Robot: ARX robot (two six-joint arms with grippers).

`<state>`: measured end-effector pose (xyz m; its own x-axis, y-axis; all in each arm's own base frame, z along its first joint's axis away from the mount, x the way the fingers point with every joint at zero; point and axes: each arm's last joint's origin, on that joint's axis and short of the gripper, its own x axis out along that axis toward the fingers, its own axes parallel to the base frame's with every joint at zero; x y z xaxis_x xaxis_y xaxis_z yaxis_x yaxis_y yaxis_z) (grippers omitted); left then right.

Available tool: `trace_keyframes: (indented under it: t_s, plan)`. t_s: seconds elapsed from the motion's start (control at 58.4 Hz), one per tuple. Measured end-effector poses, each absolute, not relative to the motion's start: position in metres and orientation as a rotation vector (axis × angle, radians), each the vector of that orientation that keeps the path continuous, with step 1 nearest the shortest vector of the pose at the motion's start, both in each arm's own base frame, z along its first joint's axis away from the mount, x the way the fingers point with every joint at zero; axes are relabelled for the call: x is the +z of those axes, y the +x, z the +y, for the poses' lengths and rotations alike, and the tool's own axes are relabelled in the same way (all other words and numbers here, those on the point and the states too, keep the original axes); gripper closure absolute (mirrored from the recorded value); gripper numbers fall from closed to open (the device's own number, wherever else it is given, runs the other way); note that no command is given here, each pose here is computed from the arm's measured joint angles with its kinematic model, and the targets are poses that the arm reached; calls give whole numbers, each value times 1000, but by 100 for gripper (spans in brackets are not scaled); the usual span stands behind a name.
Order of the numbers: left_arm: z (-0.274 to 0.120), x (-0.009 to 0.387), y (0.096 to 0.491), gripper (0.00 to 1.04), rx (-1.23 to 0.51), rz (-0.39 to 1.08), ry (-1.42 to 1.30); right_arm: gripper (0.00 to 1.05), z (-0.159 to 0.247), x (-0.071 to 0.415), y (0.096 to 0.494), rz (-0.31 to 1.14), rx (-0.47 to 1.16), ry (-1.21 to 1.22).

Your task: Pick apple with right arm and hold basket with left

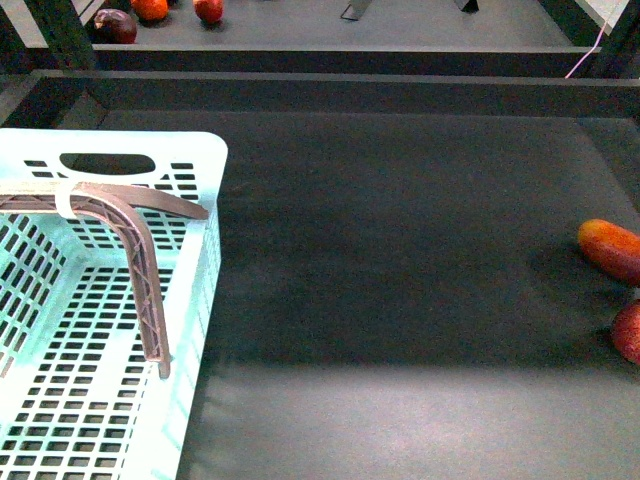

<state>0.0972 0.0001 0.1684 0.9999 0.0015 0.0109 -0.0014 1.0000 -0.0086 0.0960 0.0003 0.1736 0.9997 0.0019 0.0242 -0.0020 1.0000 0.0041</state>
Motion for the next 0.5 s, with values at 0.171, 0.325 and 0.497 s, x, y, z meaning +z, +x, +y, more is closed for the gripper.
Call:
trace_keyframes:
  t_s: [0.171,0.325,0.497]
  plan:
    - [0,168,97,7,1,-11,-9,9,0,174,96,-24,2,4]
    - [0,168,97,7,2,-11,-9,9,0,174,96,-24,2,4]
    - [0,168,97,7,1,-11,-9,9,0,174,96,-24,2,4]
